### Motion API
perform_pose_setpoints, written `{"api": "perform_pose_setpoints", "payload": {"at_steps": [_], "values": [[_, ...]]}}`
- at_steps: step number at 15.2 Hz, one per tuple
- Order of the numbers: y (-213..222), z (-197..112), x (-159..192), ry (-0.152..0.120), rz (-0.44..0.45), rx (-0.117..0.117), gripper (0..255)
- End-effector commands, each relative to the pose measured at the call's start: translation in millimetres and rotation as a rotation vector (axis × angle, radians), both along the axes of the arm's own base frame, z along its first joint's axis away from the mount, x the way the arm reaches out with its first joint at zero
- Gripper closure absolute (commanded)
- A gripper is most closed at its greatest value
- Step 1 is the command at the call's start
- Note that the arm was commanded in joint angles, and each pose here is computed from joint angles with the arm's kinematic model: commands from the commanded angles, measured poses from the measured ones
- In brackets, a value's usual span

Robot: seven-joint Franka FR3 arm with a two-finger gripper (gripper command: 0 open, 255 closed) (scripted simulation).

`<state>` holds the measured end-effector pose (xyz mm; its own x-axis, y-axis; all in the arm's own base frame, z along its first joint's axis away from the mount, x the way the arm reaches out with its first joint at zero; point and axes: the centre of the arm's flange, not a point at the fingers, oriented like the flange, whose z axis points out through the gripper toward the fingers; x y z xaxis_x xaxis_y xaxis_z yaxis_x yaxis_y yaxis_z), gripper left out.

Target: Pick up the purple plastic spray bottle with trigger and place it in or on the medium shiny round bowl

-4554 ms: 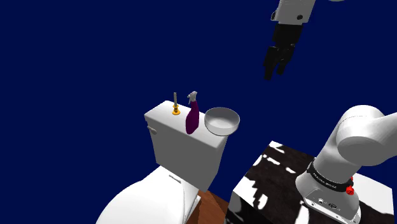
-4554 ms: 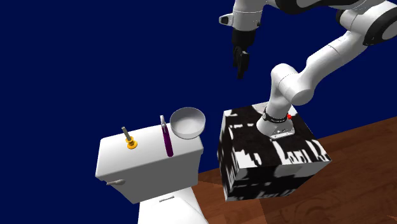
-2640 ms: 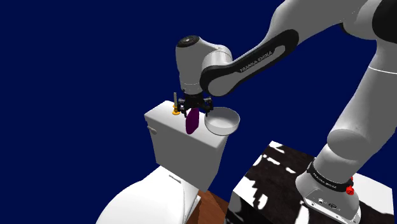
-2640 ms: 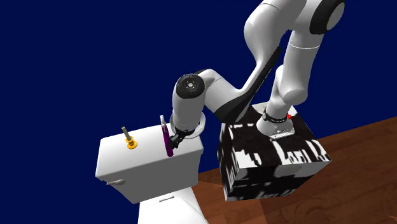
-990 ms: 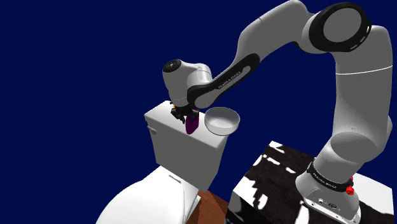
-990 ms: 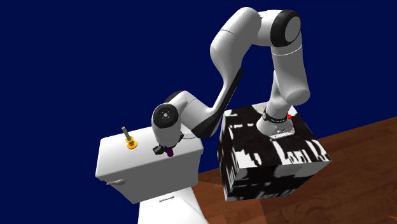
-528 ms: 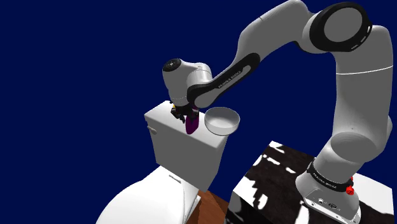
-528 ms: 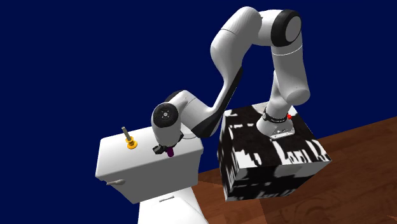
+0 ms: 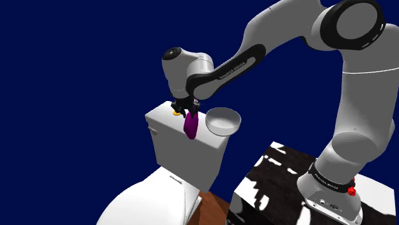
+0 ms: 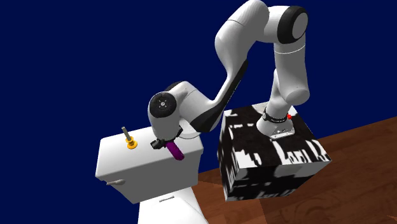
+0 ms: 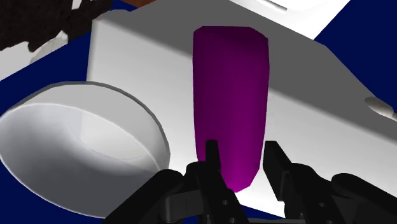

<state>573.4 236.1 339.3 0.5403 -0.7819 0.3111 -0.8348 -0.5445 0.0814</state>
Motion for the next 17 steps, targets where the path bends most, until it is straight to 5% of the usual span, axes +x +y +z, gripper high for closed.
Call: {"api": "perform_pose_setpoints", "payload": {"at_steps": [1, 17], "values": [[-1, 11, -1, 0.000, 0.000, 0.000, 255], [-1, 96, -1, 0.000, 0.000, 0.000, 255]]}}
